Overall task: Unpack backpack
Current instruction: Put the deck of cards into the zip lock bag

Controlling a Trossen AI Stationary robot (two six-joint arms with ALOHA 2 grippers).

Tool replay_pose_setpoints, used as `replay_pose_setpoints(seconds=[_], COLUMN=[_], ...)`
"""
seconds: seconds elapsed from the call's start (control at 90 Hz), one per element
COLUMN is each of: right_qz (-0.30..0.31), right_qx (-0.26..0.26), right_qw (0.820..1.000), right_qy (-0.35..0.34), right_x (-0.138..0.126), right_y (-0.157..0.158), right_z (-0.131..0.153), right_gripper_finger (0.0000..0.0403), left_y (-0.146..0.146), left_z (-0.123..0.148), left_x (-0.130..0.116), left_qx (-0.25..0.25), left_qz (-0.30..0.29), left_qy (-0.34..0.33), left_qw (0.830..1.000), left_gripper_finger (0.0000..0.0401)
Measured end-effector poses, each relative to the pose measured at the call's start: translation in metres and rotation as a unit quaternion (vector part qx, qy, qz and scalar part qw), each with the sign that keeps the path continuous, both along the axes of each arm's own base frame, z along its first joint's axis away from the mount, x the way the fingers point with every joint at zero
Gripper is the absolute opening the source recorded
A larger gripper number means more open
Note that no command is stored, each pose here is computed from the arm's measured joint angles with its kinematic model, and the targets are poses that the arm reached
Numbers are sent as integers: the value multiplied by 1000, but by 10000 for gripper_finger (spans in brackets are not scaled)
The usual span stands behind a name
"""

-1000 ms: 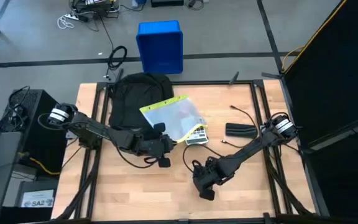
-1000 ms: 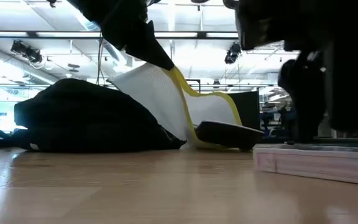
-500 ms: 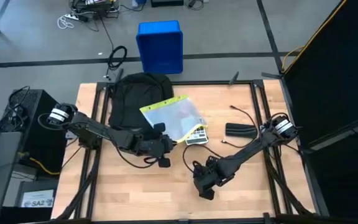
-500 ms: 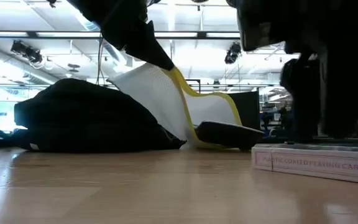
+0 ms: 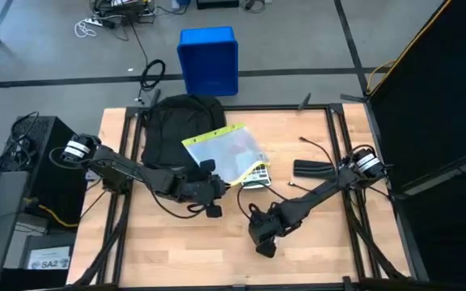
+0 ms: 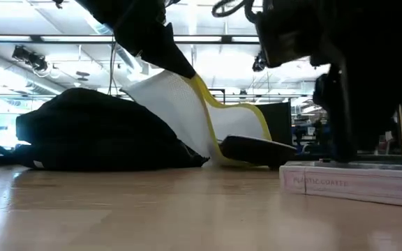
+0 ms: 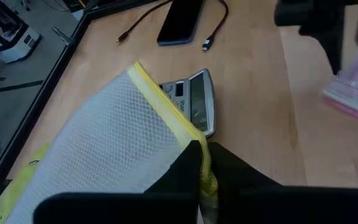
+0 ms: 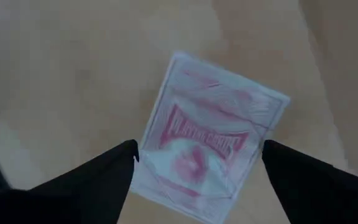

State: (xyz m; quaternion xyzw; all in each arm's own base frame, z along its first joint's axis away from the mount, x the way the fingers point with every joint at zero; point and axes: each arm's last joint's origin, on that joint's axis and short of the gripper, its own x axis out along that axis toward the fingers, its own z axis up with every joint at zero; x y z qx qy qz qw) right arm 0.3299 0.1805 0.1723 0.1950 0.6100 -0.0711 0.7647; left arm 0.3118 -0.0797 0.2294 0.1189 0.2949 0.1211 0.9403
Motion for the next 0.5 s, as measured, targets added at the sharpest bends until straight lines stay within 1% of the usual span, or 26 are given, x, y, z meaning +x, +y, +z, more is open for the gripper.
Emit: replay_pose_setpoints(seconds=[0.167,0.411,0.5], right_qz=[19,23,14], right_qx=[2,-1,-3], right_qw=[999,999,999], right_qy=[-36,-36,-40], right_x=[5,-4,-6], right_y=[2,-3,-5], right_z=[0,-24,-30], right_gripper_finger=[339,378,387], left_y=[0,0,0], left_z=[0,0,0], left_x=[0,0,0], left_qx=[0,1,0], left_qz=[0,0,0], left_qy=[1,2,2], left_qw=[1000,1000,1000], left_gripper_finger=[0,0,0])
